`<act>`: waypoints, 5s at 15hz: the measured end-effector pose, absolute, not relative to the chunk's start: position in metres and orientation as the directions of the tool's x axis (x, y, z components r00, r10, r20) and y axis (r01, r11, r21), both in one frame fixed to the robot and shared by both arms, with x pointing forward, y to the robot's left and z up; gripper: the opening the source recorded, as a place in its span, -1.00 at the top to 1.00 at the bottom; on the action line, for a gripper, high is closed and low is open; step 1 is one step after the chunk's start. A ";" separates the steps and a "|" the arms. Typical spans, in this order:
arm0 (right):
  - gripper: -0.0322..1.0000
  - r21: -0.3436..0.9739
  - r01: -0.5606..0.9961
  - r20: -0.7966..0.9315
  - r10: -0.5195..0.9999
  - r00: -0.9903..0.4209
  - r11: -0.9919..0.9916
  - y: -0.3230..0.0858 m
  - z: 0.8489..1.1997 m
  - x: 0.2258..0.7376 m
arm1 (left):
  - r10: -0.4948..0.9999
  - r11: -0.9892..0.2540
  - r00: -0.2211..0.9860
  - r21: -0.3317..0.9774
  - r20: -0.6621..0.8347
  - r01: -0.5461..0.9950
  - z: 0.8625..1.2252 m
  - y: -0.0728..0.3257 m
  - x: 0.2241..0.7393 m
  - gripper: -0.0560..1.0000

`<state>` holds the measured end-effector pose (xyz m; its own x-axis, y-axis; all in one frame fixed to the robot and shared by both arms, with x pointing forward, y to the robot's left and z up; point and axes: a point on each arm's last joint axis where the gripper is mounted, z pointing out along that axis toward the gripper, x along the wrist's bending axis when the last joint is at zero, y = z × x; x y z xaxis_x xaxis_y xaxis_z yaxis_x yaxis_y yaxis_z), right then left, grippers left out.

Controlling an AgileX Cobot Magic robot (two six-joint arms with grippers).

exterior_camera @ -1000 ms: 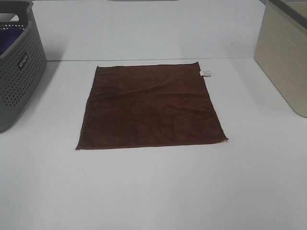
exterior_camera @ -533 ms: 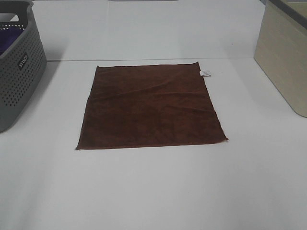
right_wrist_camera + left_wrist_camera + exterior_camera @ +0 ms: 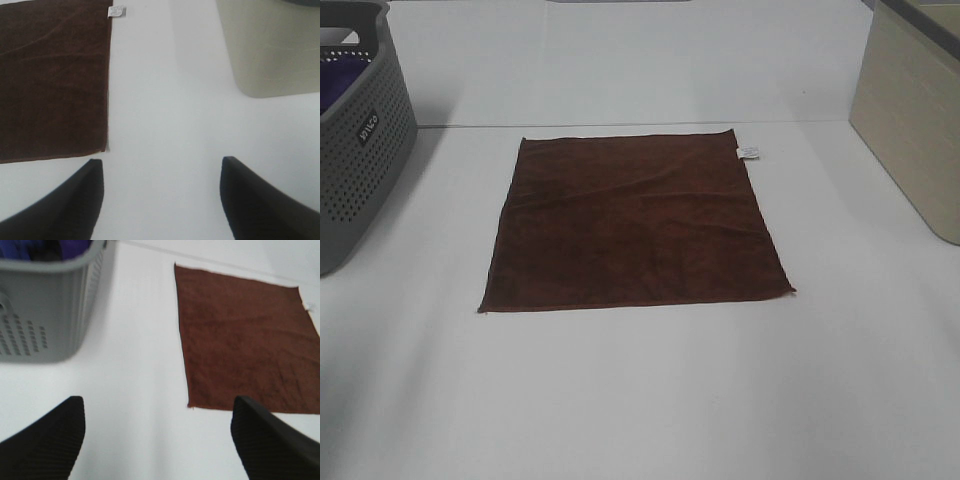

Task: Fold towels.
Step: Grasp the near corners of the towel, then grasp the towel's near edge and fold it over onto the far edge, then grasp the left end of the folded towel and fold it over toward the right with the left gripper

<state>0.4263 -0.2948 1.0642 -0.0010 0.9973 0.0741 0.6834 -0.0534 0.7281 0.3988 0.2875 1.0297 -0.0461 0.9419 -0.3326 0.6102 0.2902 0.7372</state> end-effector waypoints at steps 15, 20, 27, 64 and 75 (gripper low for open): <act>-0.30 0.174 0.976 0.474 0.880 0.033 -0.130 -0.303 0.923 0.606 | 0.831 0.293 -0.121 0.241 -0.544 0.925 0.885 0.263 0.564 -0.55; -0.31 0.073 0.994 0.536 0.844 0.029 -0.081 -0.302 0.875 0.627 | 0.795 0.234 -0.075 0.190 -0.602 0.953 0.864 0.234 0.592 -0.54; -0.23 0.036 0.998 0.582 0.811 -0.065 0.054 -0.238 0.860 0.626 | 0.780 0.193 -0.045 0.171 -0.624 0.966 0.854 0.196 0.595 -0.23; 0.94 0.243 0.969 0.492 0.866 -0.092 -0.035 -0.230 0.892 0.712 | 0.844 0.116 0.056 0.284 -0.534 0.952 0.894 0.185 0.690 0.88; -0.57 0.329 0.944 0.427 0.896 -0.125 -0.025 -0.236 0.921 0.714 | 0.887 0.077 0.090 0.338 -0.454 0.938 0.893 0.191 0.695 -0.74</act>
<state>0.7137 -0.2356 0.9213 -0.1250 0.8956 0.4270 0.9442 -0.0248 0.3285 0.6947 0.1909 0.8929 0.0904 0.8865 -0.4538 0.9379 0.0774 0.3381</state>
